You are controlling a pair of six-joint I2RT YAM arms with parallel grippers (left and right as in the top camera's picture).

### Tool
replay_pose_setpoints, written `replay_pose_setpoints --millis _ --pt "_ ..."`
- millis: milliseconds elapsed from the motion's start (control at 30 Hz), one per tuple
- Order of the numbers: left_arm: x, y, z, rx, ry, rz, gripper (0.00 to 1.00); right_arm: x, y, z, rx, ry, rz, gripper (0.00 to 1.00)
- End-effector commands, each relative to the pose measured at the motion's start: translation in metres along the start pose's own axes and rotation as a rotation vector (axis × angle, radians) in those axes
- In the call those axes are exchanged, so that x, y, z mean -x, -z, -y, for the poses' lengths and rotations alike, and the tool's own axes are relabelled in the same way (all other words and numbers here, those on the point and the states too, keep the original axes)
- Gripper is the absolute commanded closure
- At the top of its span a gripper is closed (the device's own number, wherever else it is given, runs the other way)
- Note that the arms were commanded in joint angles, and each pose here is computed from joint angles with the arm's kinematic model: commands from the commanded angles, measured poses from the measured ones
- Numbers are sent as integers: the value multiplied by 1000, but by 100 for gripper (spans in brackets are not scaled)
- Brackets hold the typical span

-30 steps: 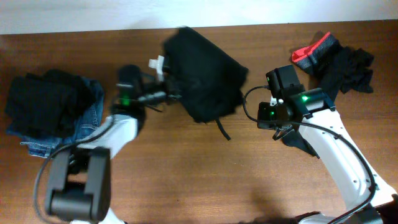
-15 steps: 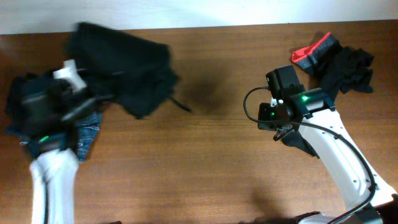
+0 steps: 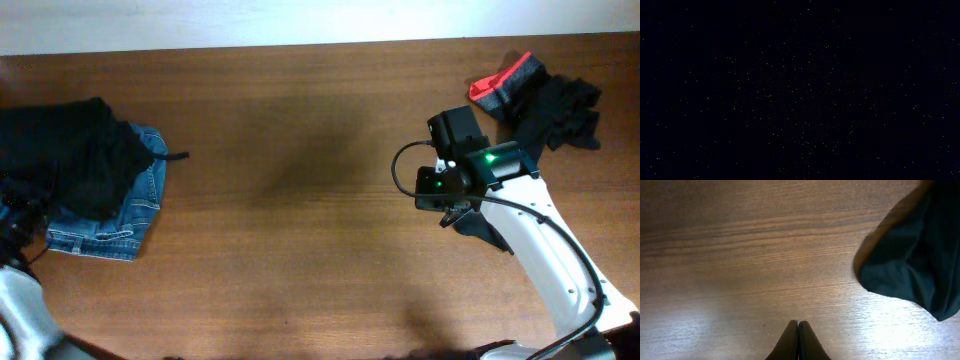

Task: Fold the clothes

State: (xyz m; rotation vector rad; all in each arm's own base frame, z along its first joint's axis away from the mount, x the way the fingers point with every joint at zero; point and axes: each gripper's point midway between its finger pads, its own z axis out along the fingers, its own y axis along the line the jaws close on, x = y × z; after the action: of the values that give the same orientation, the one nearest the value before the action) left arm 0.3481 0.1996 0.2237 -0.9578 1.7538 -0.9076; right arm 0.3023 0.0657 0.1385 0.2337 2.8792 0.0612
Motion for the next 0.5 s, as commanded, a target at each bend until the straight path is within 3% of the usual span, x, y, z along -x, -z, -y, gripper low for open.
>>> replay_pose_setpoints --millis 0,233,333,467 --pt "8 -20 -35 -19 -77 -45 99 -3 1 5 -25 -6 -8 96" --pt "-7 -44 -121 144 8 -92 97 -15 1 10 -45 -3 -55 96" --pt "-8 -45 -120 124 7 -99 99 -16 1 11 -47 -3 -62 96" --pt "2 -40 -75 -33 -20 -101 99 -16 1 11 -47 -3 -59 96"
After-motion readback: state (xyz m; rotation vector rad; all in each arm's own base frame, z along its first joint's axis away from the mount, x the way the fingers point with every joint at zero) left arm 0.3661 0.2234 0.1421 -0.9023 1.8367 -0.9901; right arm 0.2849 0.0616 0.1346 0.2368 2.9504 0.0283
